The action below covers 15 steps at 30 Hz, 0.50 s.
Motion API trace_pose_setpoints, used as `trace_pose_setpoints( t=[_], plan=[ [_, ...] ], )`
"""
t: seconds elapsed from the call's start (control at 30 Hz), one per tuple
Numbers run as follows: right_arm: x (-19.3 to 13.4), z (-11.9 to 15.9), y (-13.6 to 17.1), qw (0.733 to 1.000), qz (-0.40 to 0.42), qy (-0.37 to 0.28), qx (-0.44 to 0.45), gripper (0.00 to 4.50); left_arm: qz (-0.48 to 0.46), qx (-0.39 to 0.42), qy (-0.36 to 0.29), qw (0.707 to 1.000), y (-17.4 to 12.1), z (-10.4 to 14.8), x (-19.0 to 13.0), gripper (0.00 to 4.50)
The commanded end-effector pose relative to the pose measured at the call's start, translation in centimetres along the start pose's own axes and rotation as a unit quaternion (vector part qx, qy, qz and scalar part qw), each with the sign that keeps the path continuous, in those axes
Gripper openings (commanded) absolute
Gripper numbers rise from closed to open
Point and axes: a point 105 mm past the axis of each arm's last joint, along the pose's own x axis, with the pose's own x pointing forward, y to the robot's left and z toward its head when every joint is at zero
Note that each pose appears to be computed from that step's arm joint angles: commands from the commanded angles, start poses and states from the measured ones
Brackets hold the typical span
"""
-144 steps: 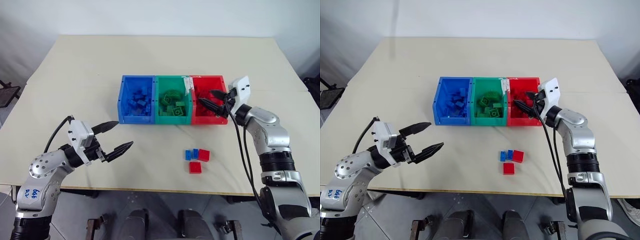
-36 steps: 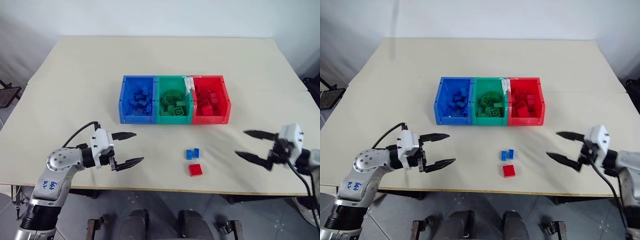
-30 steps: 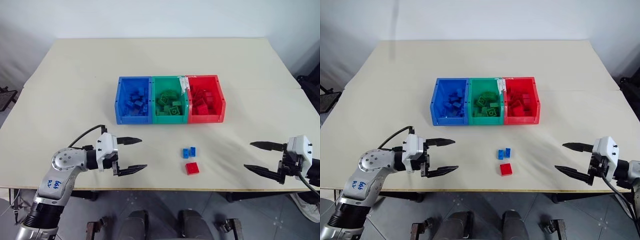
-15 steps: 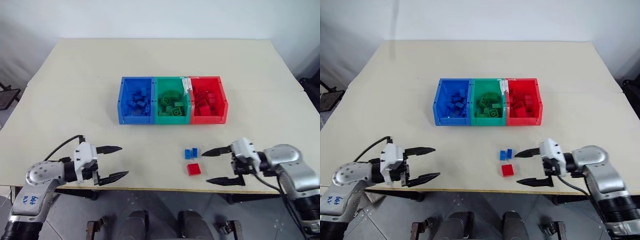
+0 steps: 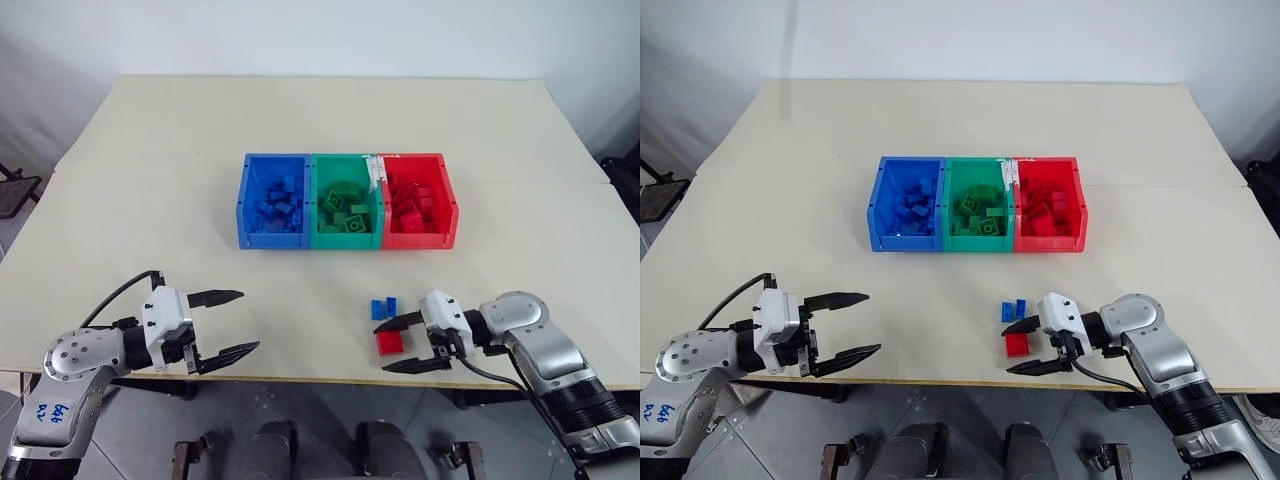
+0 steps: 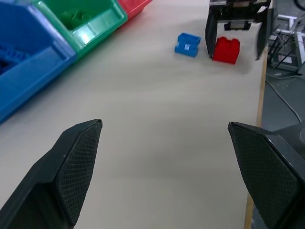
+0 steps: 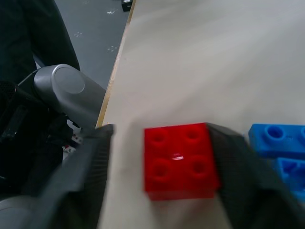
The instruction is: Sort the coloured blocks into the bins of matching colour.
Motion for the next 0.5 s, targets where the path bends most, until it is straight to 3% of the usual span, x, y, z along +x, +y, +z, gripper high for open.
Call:
trace_pose_setpoints(
  t=[0.03, 0.2, 0.3, 0.5],
  plan=[
    [-0.7, 1.5, -0.2, 0.999, -0.01, -0.037, -0.008, 1.53, -0.009, 0.016, -0.027, 0.999, -0.2, 1.5, 0.7, 4.5],
    [-2.6, 4.6, -1.7, 0.991, -0.075, -0.114, 0.012, 1.48, -0.001, 0.012, -0.05, 0.999, 0.2, 2.3, 1.4, 4.5],
    [-4.0, 6.6, -4.7, 0.973, -0.165, -0.159, 0.015, 1.48, 0.009, -0.023, -0.059, 0.998, 0.7, 2.6, 1.8, 4.5],
    [-7.4, 9.2, -13.2, 0.9, -0.389, -0.194, -0.031, 1.48, 0.024, -0.003, -0.079, 0.997, 1.8, 3.9, 3.0, 4.5]
  ],
)
